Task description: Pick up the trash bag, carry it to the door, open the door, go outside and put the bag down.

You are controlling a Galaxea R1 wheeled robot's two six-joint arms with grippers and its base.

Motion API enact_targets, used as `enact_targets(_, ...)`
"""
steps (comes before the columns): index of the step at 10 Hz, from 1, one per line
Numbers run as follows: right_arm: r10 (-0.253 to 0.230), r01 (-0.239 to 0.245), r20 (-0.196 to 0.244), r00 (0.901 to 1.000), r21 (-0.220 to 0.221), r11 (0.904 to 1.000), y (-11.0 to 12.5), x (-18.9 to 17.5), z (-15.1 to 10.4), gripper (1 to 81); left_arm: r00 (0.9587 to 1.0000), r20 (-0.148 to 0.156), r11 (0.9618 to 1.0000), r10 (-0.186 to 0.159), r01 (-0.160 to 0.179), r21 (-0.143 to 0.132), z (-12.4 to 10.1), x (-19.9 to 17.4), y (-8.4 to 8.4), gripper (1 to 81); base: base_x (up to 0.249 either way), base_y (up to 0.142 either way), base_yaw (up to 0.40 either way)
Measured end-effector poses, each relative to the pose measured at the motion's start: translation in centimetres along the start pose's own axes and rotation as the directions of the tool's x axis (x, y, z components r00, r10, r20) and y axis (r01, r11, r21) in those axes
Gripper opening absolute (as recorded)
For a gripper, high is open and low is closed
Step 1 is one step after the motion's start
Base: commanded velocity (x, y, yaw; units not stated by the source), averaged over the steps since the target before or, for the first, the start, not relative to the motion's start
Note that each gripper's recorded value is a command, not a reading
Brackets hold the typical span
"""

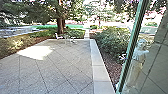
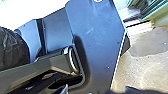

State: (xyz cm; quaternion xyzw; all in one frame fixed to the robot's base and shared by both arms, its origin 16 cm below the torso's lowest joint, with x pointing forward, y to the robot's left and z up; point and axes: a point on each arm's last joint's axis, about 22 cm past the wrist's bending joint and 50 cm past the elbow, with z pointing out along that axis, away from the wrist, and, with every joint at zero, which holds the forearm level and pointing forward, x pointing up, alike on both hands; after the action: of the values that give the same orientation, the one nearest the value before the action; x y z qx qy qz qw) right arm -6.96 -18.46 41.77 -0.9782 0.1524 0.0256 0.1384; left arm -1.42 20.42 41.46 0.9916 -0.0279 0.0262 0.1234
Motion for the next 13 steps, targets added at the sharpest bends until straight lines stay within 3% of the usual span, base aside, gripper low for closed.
enact_targets(2, 0.001, -0.001, 0.002, 1.0, 0.03, 0.9996, -2.2, -0.1, 0.4, 81.1, 1.0, -0.009, 0.9997, 0.004, -0.004, 0.026, -0.3, 0.7, -1.8, 1.0, 0.112, 0.0, 0.0)
enact_targets(6, 0.001, -0.001, 0.0, 1.0, 0.004, 1.0, -0.3, 0.1, 0.1, 81.1, 1.0, -0.001, 1.0, 0.002, -0.002, -0.001, 0.0, 0.5, -0.2, 1.0, 0.114, 0.0, 0.0)
enact_targets(8, 0.001, -0.001, 0.002, 1.0, 0.012, 0.9999, -1.0, 0.0, 0.2, 81.1, 1.0, -0.003, 0.9999, 0.003, -0.002, 0.014, -0.2, 0.6, -1.1, 1.0, 0.119, 0.0, 0.0)
enact_targets(13, 0.001, -0.001, 0.001, 1.0, 0.014, 0.9999, -1.1, 0.0, 0.2, 81.1, 1.0, -0.005, 0.9999, 0.003, -0.003, 0.01, -0.1, 0.7, -0.8, 1.0, 0.127, 0.0, 0.0)
